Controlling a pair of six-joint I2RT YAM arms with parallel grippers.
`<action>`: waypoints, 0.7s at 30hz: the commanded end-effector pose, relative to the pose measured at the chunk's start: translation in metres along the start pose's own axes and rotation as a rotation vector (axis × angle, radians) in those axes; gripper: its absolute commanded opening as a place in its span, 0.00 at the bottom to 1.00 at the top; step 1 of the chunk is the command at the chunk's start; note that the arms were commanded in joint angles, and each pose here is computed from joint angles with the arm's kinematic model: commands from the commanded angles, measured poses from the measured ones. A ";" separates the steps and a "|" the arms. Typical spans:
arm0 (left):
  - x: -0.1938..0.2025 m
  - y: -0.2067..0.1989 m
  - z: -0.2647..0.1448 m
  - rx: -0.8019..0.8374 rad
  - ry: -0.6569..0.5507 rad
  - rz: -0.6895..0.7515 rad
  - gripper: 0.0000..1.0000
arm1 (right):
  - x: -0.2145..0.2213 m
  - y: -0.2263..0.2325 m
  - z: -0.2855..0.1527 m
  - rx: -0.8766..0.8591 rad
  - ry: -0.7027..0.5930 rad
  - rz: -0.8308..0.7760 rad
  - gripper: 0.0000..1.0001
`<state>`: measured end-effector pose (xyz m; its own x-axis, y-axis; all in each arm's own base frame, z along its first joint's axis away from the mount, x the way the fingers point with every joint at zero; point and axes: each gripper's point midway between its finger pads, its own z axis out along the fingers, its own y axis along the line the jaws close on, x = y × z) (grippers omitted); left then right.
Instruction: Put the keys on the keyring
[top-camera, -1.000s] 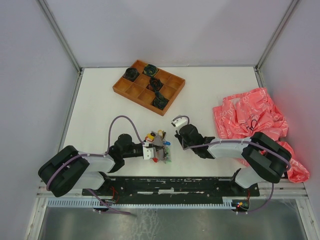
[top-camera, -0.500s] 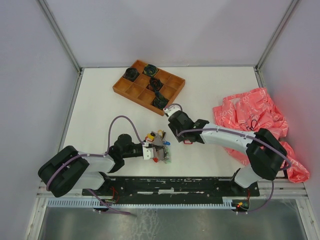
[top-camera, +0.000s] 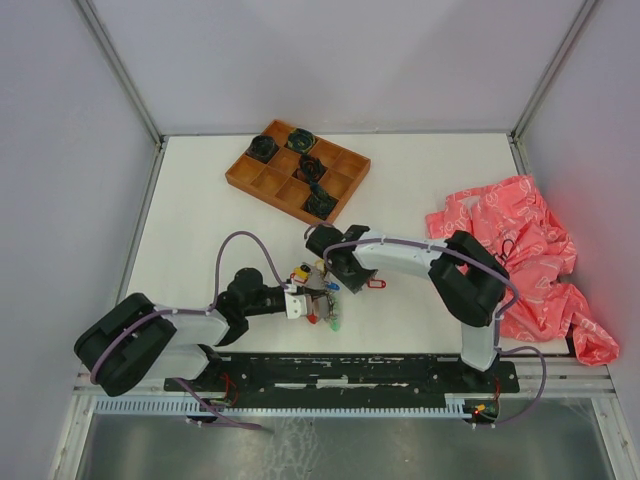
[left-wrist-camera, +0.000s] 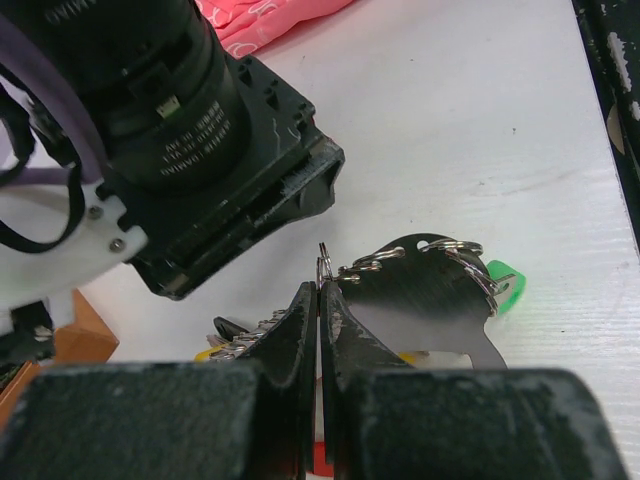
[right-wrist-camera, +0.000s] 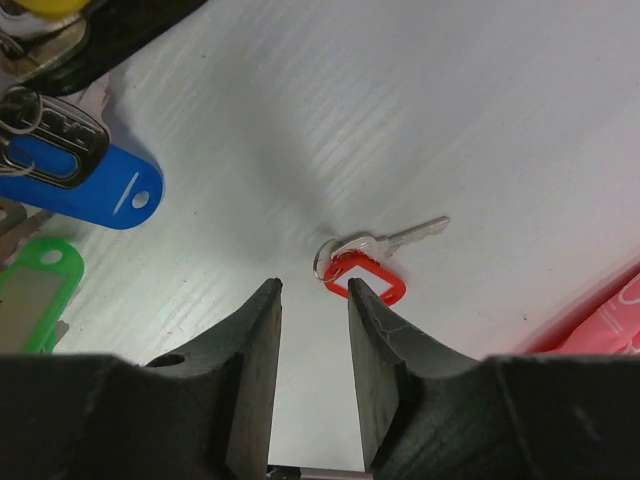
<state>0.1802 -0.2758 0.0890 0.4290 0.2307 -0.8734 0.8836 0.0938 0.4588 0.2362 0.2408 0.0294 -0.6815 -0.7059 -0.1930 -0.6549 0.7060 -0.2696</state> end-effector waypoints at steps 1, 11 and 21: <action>-0.022 0.013 0.000 -0.045 -0.070 0.037 0.03 | -0.011 -0.005 -0.006 0.057 0.006 -0.047 0.39; -0.022 0.012 0.001 -0.037 -0.073 0.034 0.03 | -0.011 -0.009 0.012 0.129 0.051 -0.082 0.29; -0.022 0.011 0.001 -0.036 -0.073 0.034 0.03 | -0.009 -0.011 0.015 0.146 0.052 -0.084 0.08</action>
<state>0.1808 -0.2757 0.0909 0.4328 0.2288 -0.8720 0.8808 0.0985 0.4631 0.2478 0.2407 0.0143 -0.6456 -0.7578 -0.0945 -0.6767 0.6250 -0.3891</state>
